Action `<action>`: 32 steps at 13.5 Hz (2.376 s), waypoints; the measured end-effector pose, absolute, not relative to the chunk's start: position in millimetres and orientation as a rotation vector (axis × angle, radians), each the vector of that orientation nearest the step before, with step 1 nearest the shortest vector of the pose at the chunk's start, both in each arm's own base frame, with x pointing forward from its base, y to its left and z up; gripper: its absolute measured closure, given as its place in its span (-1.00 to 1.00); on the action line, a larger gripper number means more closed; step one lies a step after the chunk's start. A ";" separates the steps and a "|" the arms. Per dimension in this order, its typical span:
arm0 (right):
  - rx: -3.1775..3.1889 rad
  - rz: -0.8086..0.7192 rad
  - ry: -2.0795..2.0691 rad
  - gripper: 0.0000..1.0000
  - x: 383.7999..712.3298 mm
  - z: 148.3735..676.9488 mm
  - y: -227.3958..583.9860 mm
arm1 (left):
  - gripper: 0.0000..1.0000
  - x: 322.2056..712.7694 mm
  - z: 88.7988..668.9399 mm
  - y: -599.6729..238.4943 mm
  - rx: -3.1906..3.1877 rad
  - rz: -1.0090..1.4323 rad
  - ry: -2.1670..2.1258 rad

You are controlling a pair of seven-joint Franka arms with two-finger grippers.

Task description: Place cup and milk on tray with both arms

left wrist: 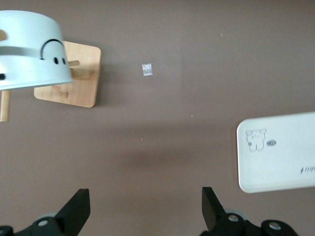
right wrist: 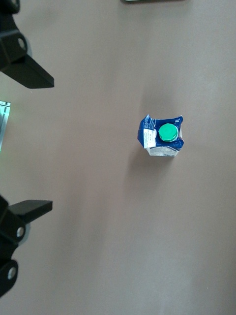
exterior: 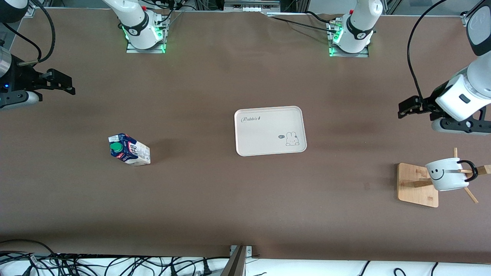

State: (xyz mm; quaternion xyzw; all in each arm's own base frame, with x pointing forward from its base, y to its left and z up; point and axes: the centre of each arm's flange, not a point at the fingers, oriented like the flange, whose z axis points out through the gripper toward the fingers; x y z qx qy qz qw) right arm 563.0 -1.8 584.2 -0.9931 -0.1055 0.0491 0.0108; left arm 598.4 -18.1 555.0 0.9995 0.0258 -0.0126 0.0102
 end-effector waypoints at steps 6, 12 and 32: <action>-3.099 0.154 -0.329 -1.00 562.8 584.0 -1.8 | -1.00 552.1 665.8 48.0 2.973 0.263 0.536; -3.099 0.154 -0.329 -1.00 562.7 584.1 -1.9 | -1.00 561.8 662.8 59.8 2.836 0.536 0.708; -3.099 0.154 -0.329 -1.00 562.7 584.0 -1.9 | -1.00 555.3 421.1 96.4 2.645 0.873 1.041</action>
